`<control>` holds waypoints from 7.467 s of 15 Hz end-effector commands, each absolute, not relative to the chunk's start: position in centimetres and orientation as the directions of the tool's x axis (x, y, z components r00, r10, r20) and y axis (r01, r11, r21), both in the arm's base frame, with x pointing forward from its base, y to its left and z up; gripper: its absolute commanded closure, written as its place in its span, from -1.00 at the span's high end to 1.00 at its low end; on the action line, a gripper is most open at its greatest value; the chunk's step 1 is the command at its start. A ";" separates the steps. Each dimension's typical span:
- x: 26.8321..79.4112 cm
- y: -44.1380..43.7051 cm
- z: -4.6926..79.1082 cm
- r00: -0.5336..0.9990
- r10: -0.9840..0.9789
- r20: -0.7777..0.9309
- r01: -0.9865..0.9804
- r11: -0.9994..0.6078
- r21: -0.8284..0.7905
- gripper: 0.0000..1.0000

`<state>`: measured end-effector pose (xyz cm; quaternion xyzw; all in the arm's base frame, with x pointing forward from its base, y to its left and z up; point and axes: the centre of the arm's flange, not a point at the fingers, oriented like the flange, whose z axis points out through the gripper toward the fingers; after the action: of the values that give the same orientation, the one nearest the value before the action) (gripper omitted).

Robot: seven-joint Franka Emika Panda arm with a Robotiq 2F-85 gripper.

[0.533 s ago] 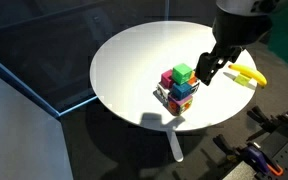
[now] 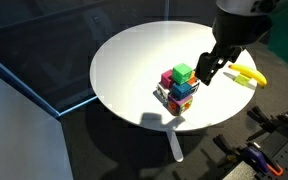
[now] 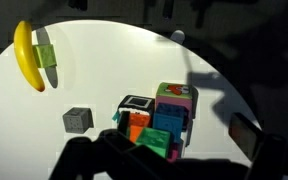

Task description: Put the green block on the grey block

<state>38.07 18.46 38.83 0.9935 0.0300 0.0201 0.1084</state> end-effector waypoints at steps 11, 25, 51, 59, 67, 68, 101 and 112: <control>38.1 18.5 38.8 0.997 0.064 0.033 0.055 -0.975 0.217 1.00; 38.1 18.5 38.8 0.997 0.064 0.033 0.055 -0.975 0.217 1.00; 42.5 12.9 37.8 0.991 -0.120 0.063 -0.119 -0.993 -0.020 1.00; 46.2 11.6 35.1 0.991 -0.110 0.070 -0.105 -0.992 -0.070 1.00; 50.8 11.2 33.0 0.997 -0.012 0.078 -0.007 -0.998 -0.069 1.00; 51.2 11.2 32.7 0.997 -0.008 0.072 -0.004 -0.998 -0.065 1.00; 53.7 4.8 35.3 0.958 -0.286 0.036 -0.287 -0.957 0.050 -0.40; 52.5 -3.1 30.2 0.702 -0.711 0.032 -0.711 -0.700 0.063 -0.40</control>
<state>52.72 -1.85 31.33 0.9357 -0.3509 -0.0086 0.0349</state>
